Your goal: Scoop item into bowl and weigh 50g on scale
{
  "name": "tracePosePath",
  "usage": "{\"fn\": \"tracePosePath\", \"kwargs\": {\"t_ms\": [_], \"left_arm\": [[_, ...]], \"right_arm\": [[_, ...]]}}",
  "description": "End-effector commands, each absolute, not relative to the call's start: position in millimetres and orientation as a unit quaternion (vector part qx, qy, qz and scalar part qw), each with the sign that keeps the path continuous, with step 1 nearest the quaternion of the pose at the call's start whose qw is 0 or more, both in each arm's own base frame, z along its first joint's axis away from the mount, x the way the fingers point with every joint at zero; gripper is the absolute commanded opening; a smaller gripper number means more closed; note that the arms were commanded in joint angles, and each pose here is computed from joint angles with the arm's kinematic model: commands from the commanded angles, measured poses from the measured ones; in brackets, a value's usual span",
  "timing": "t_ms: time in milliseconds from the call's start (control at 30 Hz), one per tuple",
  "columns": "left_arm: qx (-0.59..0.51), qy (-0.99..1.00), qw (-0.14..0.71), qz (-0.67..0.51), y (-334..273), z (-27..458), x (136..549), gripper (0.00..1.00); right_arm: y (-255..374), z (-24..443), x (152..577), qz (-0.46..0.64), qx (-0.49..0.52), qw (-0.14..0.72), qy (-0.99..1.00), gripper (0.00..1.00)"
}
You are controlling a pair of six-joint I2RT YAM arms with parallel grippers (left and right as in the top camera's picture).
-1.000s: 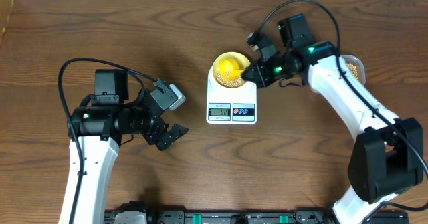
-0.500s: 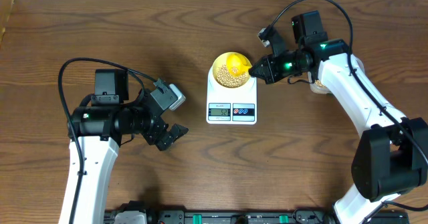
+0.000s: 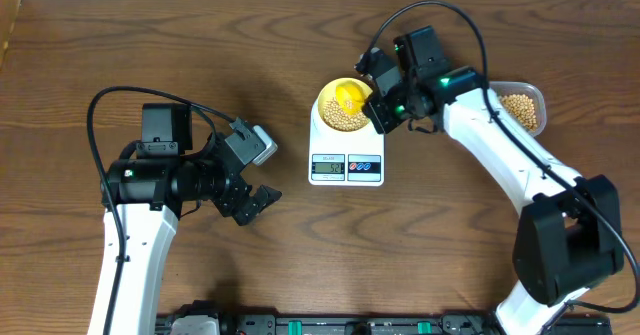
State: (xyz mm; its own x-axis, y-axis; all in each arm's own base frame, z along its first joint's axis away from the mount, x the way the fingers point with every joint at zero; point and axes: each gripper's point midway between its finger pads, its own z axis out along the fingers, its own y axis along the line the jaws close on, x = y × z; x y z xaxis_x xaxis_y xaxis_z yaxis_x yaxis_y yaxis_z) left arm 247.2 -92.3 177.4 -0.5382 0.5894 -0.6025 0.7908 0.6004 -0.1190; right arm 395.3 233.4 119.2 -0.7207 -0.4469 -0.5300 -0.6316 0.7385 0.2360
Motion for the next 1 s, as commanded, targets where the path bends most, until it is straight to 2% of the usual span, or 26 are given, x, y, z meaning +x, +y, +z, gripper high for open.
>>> {"fn": "tracePosePath", "kwargs": {"t_ms": [0, 333, 633, 800, 967], "left_arm": [[0.41, 0.849, 0.273, -0.194, -93.8, 185.4, 250.7, 0.98], [0.41, 0.849, 0.273, -0.194, -93.8, 185.4, 250.7, 0.98], [0.41, 0.849, 0.273, -0.194, -93.8, 185.4, 250.7, 0.98], [0.41, 0.849, 0.273, -0.194, -93.8, 185.4, 250.7, 0.98], [0.41, 0.849, 0.273, -0.194, -93.8, 185.4, 250.7, 0.98]], "right_arm": [[227.6, 113.7, 412.3, 0.154, -0.3, 0.247, 0.908, 0.01], [225.8, 105.3, 415.6, 0.133, -0.315, 0.248, 0.907, 0.01], [257.5, 101.5, 389.1, 0.136, -0.377, 0.23, 0.887, 0.01], [267.3, 102.1, 374.3, 0.177, -0.383, 0.209, 0.882, 0.01], [265.4, 105.8, 375.9, 0.208, -0.347, 0.201, 0.892, 0.01]]}}
